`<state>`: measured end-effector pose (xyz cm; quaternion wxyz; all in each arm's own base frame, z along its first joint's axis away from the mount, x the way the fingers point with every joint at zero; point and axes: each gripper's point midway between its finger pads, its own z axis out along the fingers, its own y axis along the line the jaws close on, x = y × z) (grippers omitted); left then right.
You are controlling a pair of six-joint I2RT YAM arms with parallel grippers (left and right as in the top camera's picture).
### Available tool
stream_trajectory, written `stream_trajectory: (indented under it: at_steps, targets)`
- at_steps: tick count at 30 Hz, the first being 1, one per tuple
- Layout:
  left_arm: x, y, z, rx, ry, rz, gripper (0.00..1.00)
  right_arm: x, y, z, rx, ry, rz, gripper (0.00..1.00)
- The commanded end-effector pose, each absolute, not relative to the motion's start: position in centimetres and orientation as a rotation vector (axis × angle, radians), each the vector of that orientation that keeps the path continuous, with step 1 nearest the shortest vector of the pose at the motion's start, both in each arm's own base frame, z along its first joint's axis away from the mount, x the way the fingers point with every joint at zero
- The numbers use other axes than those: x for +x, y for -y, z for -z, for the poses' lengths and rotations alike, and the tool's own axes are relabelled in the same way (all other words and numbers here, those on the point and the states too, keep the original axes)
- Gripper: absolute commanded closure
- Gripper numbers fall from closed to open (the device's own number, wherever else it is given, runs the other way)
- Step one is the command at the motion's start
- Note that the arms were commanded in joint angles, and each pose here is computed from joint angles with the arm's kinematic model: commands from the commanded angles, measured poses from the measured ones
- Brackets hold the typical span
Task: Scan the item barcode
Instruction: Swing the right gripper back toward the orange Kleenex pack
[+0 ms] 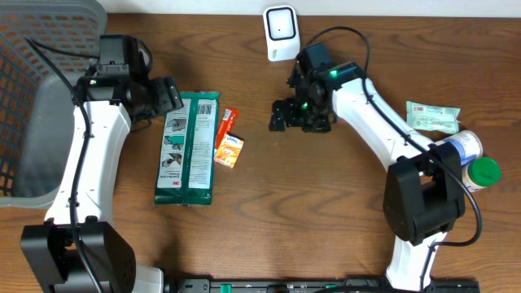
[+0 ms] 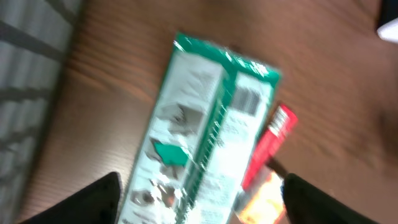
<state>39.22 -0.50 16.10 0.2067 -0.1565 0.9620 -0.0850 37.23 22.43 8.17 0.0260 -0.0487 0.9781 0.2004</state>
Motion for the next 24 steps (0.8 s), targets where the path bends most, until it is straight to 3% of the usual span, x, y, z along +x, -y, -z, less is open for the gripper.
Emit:
stream_trajectory:
  at_steps: [1,5,15,16,18,24]
  targets:
    - [38.2,2.8,-15.3,-0.422,-2.737,0.387,0.45,37.5,-20.9,-7.9,-0.158,-3.031,-0.581,0.08]
    - [37.2,4.0,-14.0,-0.392,-2.786,0.389,0.92,37.6,-20.9,-7.9,-0.156,-3.028,-0.582,0.11]
    - [33.9,9.1,-9.4,-0.162,-2.905,0.401,0.92,38.4,-21.0,-8.0,-0.163,-2.991,-0.564,0.12]
    - [33.7,9.7,-9.0,-0.138,-2.907,0.399,0.88,38.5,-20.8,-7.9,-0.158,-2.99,-0.554,0.12]
    - [34.0,10.9,-7.9,-0.075,-2.884,0.376,0.83,38.7,-20.4,-7.9,-0.144,-2.99,-0.554,0.12]
    - [35.2,10.0,-5.4,-0.114,-2.829,0.149,0.83,38.8,-20.0,-7.9,-0.134,-2.995,-0.55,0.12]
